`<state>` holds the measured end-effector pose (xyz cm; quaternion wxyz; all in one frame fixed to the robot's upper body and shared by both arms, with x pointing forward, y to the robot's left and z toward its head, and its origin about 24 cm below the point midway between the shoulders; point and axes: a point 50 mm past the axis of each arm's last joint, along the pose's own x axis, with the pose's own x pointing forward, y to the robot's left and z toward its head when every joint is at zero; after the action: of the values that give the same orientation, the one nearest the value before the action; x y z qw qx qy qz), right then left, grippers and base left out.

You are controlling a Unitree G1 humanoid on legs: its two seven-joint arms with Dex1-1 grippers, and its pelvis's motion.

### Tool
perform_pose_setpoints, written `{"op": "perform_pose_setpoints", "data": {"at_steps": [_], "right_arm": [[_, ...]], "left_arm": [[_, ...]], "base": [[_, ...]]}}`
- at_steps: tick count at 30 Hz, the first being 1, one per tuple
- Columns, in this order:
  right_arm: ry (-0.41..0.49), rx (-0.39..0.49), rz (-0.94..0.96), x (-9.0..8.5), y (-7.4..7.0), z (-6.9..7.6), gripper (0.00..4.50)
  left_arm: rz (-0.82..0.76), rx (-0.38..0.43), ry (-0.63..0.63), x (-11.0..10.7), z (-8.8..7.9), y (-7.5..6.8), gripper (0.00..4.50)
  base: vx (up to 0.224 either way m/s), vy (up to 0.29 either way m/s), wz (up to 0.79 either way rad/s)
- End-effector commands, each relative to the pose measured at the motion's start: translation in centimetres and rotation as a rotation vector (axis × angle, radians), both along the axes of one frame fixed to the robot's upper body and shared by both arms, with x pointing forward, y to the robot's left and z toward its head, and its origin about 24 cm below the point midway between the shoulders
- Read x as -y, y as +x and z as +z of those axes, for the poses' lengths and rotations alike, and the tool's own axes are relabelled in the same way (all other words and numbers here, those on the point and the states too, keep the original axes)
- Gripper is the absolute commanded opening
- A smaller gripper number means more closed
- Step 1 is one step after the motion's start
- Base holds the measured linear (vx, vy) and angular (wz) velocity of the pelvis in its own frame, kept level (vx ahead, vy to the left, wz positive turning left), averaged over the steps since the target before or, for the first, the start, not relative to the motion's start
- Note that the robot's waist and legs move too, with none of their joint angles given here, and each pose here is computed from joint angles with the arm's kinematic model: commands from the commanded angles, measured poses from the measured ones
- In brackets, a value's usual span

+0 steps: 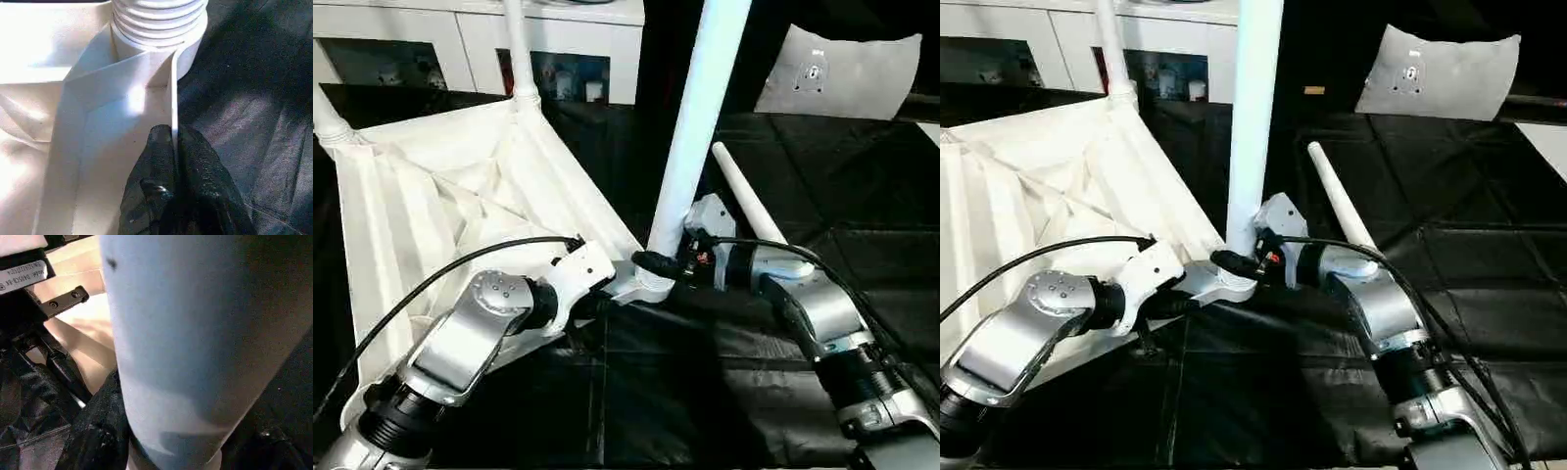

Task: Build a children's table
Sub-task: Insert table leg to table base

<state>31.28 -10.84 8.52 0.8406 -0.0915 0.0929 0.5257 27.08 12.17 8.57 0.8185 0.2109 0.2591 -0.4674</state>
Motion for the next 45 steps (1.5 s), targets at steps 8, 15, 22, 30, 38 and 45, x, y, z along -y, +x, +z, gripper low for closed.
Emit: {"op": "perform_pose_setpoints", "data": {"at_steps": [8,15,22,30,38,45], "right_arm": [[-0.130,-0.339,-0.090,2.0,-3.1,-7.5,2.78],[-0.093,-0.323,-0.078,1.9,-3.6,-7.2,3.38],[-0.052,-0.297,-0.096,2.4,-3.5,-6.6,3.93],[-0.014,-0.246,-0.111,3.3,-3.8,-6.0,4.39],[0.050,-0.104,-0.095,5.1,-3.8,-3.6,4.39],[0.055,-0.056,-0.017,5.4,-3.9,-2.4,4.39]], "left_arm": [[-0.037,0.089,-0.031,0.1,1.9,0.6,0.00],[-0.039,0.087,-0.031,0.1,1.9,0.6,0.00],[-0.044,0.085,-0.032,0.0,1.9,0.6,0.00],[-0.050,0.076,-0.030,-0.1,1.7,0.5,0.00],[-0.091,0.061,-0.013,-0.1,1.0,0.4,0.00],[-0.147,0.053,0.004,-0.1,0.6,0.2,0.00]], "base": [[0.000,0.000,0.00],[0.000,0.000,0.00],[0.000,0.000,0.00],[0.000,0.000,0.00],[0.000,0.000,0.00],[0.000,0.000,0.00]]}}
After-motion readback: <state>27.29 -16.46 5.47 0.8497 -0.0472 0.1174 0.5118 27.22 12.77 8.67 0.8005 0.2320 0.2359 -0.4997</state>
